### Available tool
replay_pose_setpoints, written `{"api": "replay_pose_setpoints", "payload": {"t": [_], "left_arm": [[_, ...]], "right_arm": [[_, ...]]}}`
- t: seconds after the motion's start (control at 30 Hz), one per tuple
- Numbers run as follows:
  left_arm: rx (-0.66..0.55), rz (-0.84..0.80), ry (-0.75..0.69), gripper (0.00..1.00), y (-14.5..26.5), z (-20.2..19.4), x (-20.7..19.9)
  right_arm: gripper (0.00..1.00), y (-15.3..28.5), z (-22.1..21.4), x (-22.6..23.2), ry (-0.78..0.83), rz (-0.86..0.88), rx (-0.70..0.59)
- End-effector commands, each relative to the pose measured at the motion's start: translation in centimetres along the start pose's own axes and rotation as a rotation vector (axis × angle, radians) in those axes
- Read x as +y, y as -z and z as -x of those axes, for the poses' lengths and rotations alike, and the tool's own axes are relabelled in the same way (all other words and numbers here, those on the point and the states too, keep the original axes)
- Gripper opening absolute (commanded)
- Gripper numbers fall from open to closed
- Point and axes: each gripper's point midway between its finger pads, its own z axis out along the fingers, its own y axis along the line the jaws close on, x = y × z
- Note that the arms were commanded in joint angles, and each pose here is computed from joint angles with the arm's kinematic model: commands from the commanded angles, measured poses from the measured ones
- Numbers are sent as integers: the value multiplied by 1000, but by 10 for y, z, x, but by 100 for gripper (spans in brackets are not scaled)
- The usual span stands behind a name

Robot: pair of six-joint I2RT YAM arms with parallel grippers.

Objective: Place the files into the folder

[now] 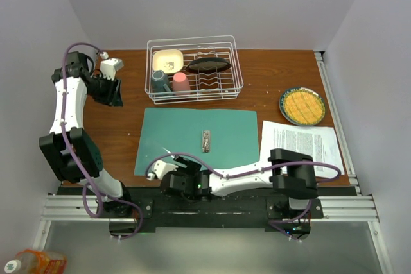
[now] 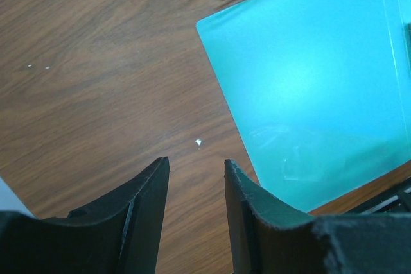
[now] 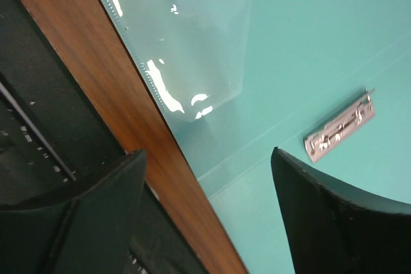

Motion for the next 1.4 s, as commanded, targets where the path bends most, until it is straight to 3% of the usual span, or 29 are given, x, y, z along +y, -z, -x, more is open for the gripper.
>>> {"api": "replay_pose_setpoints", "payload": {"t": [0.0,0.17,0.33,0.5,0.63,0.7,0.83,1.07,1.23,1.37], "left_arm": [[-24,-113,-89,46,2,3,-44],[-58,-196,-203,47,-1,22,-96],[-98,-298,-300,47,-12,51,-154],[-122,-447,-463,47,-40,72,-239],[-85,-564,-601,48,-76,86,-322],[-72,-597,-644,48,-95,95,-350],[-81,-695,-709,48,-126,101,-413],[-151,-757,-691,50,-196,104,-467],[-219,-712,-690,52,-226,110,-506],[-231,-691,-657,65,-255,102,-516]], "right_arm": [[86,44,47,-52,-281,-62,-124],[89,58,20,-152,-725,-258,-123],[89,98,-67,-259,-1195,-567,-45],[89,130,-142,-290,-1538,-740,-33],[88,138,-191,-286,-1656,-884,81],[92,142,-215,-284,-1690,-958,173],[93,151,-230,-294,-1772,-1015,163],[91,180,-265,-330,-1928,-1133,105],[91,175,-284,-333,-1969,-1108,175],[90,172,-288,-332,-1961,-1092,203]]}}
